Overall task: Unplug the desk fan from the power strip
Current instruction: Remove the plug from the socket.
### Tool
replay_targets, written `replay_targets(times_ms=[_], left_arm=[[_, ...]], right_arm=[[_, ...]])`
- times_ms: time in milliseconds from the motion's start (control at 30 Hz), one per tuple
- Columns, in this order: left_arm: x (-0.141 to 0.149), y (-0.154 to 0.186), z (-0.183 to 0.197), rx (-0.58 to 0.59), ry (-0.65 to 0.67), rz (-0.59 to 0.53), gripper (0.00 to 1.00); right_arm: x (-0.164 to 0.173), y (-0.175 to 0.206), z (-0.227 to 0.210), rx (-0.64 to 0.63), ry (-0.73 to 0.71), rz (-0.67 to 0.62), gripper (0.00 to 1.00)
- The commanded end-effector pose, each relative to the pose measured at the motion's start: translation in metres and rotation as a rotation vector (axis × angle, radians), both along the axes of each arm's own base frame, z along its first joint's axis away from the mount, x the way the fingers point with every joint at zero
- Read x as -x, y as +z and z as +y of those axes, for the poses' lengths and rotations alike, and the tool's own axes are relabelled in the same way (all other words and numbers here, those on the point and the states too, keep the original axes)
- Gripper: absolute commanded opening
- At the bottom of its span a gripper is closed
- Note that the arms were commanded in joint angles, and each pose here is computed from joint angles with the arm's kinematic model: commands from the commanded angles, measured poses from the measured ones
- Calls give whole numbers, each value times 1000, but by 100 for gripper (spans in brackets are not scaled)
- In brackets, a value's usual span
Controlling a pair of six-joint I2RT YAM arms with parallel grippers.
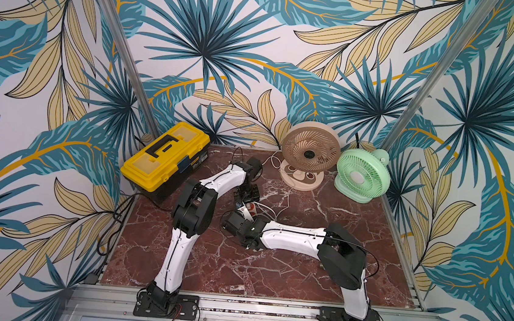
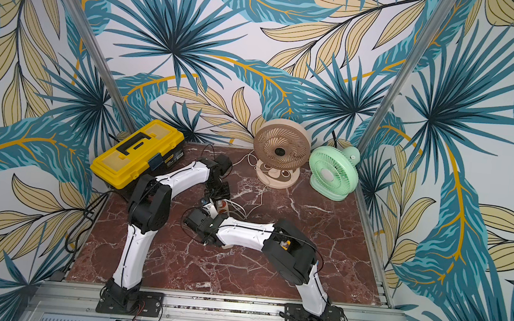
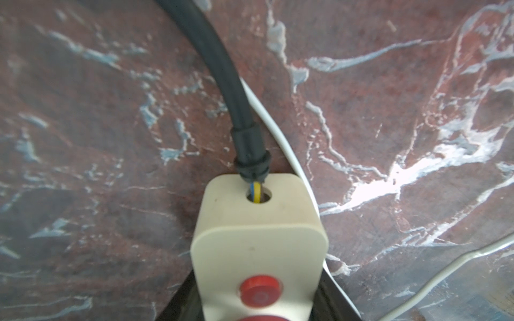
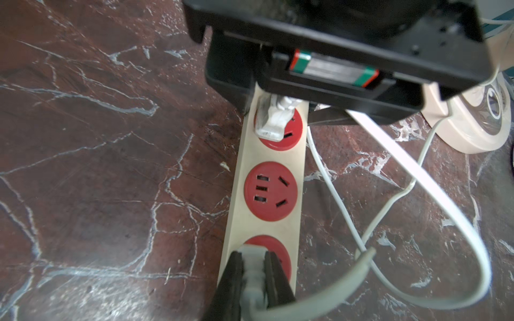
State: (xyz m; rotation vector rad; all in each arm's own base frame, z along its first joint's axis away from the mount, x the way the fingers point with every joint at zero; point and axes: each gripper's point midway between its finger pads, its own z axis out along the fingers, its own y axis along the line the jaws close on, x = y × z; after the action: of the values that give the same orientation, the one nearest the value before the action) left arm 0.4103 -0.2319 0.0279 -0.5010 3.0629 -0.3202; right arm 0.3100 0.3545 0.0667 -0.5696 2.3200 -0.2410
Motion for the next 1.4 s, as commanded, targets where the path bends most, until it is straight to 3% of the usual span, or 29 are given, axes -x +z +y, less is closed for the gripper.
replay_targets(times_ms=[0, 133, 667, 1167, 1367], left_arm=[[19, -69, 24, -113, -28, 106, 0], [20, -70, 23, -107, -25, 108, 0], [21, -73, 23, -104, -23, 110, 0], [20, -73, 22, -99, -25, 107, 0], [21, -72, 23, -101, -26, 109, 0]], right_arm=[[5, 14, -8, 81, 22, -49, 0], [5, 11, -13, 30, 4, -21, 0], [-4, -24, -61, -368, -190, 226, 0], [-6, -26, -58, -379, -188, 254, 0], [-4, -12, -49, -287, -143, 191, 0]])
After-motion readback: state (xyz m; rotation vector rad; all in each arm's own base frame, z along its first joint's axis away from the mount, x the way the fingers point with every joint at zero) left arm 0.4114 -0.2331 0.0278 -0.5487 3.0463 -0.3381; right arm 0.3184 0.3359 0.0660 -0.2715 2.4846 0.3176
